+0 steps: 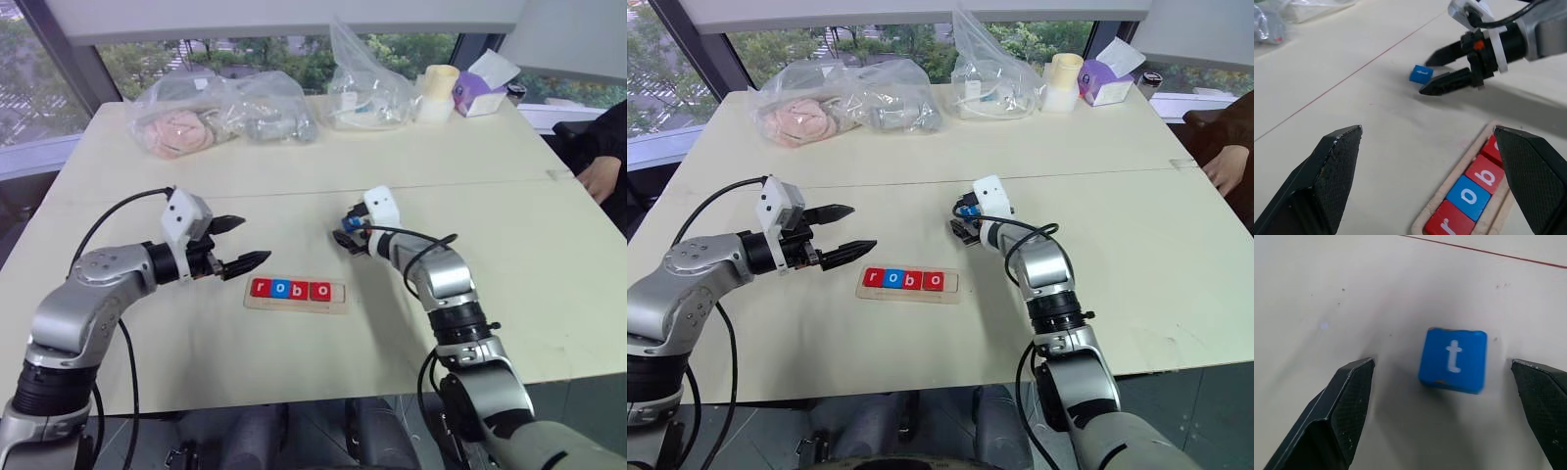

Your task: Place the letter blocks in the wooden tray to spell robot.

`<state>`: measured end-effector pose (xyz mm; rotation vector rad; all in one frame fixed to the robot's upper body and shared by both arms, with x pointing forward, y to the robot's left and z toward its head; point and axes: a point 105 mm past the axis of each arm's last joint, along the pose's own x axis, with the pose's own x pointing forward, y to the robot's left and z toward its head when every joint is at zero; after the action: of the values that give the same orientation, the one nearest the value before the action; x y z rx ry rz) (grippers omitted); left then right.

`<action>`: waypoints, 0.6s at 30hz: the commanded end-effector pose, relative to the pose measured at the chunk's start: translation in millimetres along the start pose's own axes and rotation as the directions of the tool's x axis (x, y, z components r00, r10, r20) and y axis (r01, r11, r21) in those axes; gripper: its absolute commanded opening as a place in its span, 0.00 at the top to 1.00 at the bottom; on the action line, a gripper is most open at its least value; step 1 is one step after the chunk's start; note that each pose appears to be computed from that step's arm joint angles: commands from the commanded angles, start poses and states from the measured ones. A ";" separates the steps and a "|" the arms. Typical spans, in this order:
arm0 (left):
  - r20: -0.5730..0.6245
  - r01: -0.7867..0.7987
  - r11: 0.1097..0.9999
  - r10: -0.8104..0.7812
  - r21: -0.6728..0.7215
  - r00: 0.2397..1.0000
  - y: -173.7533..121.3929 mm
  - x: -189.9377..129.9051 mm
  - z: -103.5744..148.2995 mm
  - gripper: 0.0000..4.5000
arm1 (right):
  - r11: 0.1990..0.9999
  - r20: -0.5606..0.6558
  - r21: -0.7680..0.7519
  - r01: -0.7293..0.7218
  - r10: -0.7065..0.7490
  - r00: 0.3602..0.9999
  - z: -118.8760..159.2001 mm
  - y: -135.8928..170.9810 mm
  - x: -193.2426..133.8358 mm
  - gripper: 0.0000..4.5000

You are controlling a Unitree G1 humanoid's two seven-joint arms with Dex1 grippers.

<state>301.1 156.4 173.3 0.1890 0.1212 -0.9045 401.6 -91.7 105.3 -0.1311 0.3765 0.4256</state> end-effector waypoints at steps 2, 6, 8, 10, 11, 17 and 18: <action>0.009 -0.019 0.998 0.019 0.053 1.000 -0.3 -2.2 6.0 0.00 | 1.000 0.027 -0.013 0.014 -0.014 1.000 3.6 8.4 2.5 0.30; 0.002 -0.015 0.998 0.015 0.058 1.000 -1.3 -1.8 3.7 0.00 | 0.998 0.048 -0.026 0.056 -0.055 0.997 8.3 3.3 1.4 0.75; -0.001 -0.006 0.998 0.007 0.061 1.000 -2.8 -0.6 2.7 0.00 | 0.996 0.069 -0.030 0.087 -0.085 0.994 14.8 -1.5 -0.1 0.74; -0.006 0.016 0.998 -0.016 0.066 1.000 -7.3 2.0 1.9 0.00 | 0.993 0.115 -0.020 0.115 -0.112 0.987 25.7 -7.5 -4.4 0.74; -0.013 0.041 0.997 -0.040 0.069 0.999 -12.8 3.7 0.9 0.00 | 0.991 0.145 -0.027 0.131 -0.126 0.981 32.1 -11.4 -9.7 0.74; -0.037 0.151 0.986 -0.148 0.075 0.988 -41.4 12.2 -3.3 0.00 | 0.968 0.142 0.055 0.245 -0.250 0.958 26.1 -30.8 -57.5 0.74; -0.036 0.158 0.984 -0.156 0.076 0.987 -43.7 13.9 -3.1 0.00 | 0.962 0.123 0.090 0.257 -0.267 0.956 20.1 -31.0 -65.8 0.74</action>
<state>278.9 126.6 155.0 0.2477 0.1665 -1.0395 376.2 -135.5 140.3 -0.1172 0.2526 0.1879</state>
